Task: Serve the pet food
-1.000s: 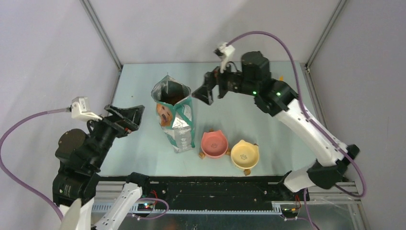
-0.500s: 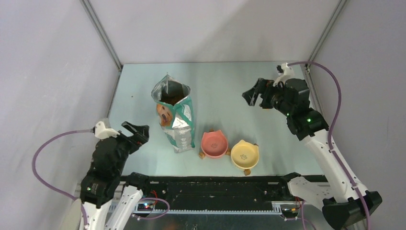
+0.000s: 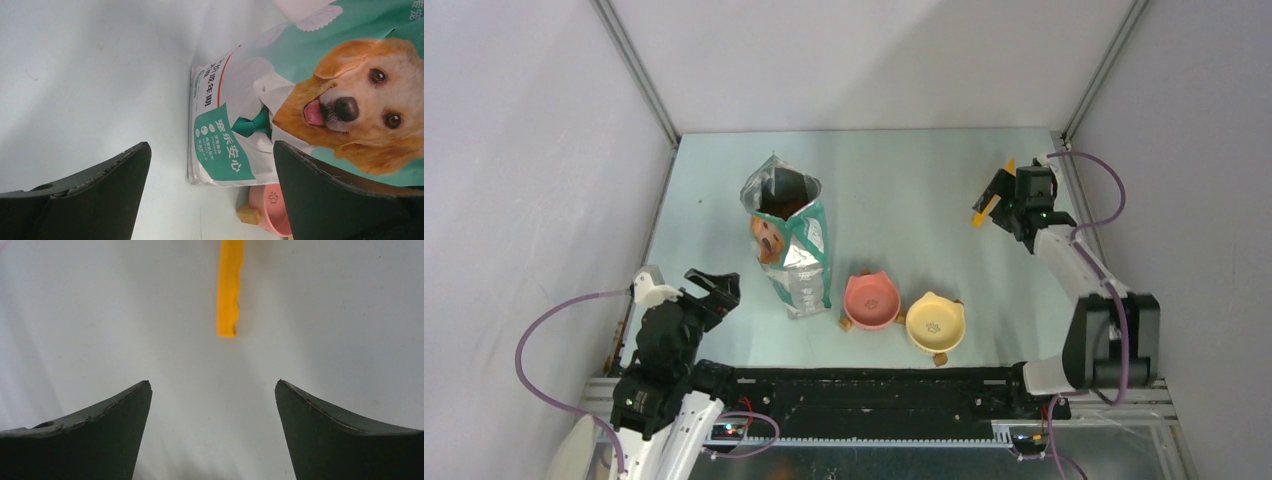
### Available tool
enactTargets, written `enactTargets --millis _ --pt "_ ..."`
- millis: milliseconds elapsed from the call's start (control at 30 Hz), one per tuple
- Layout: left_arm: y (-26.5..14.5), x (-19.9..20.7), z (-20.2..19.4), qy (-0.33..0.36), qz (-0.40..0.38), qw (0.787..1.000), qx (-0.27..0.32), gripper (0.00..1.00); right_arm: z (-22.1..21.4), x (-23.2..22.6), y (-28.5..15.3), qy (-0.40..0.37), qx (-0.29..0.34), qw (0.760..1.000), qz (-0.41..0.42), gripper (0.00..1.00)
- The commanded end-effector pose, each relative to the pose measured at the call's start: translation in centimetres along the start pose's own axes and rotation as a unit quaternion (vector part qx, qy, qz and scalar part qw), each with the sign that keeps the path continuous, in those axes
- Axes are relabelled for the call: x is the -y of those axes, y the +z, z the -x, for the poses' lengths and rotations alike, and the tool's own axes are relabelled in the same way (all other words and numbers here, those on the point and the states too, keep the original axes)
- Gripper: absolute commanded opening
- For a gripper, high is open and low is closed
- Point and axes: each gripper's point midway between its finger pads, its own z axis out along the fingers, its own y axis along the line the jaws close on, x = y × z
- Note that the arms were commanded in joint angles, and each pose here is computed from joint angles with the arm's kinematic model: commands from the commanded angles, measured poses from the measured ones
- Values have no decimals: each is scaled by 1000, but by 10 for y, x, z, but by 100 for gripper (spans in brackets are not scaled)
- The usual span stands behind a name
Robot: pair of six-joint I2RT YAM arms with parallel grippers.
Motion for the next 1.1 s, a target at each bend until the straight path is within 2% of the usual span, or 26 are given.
enactTargets --millis 0,100,233,400,467,633,900,1067 --pt "1 4 11 -16 -3 1000 25 99 39 -13 34 18 54 998 -2 98" --pt "1 2 9 -17 1 1000 22 99 39 -12 64 -8 40 999 -24 93" --pt "1 3 7 -18 -6 1000 21 99 40 6 88 -35 32 994 -102 92" --pt "1 5 7 -22 -14 999 24 99 24 13 115 -65 4 990 -129 91" --pt "0 5 7 -22 -15 999 25 99 23 12 121 -68 -13 988 -134 86" --pt "0 4 6 -23 -17 999 24 99 21 15 135 -62 -45 987 -140 80" --pt "1 0 7 -24 -4 999 26 99 -10 37 160 -41 -162 973 -162 63" --pt "3 -1 7 -23 6 999 24 99 -10 45 164 -24 -179 970 -160 58"
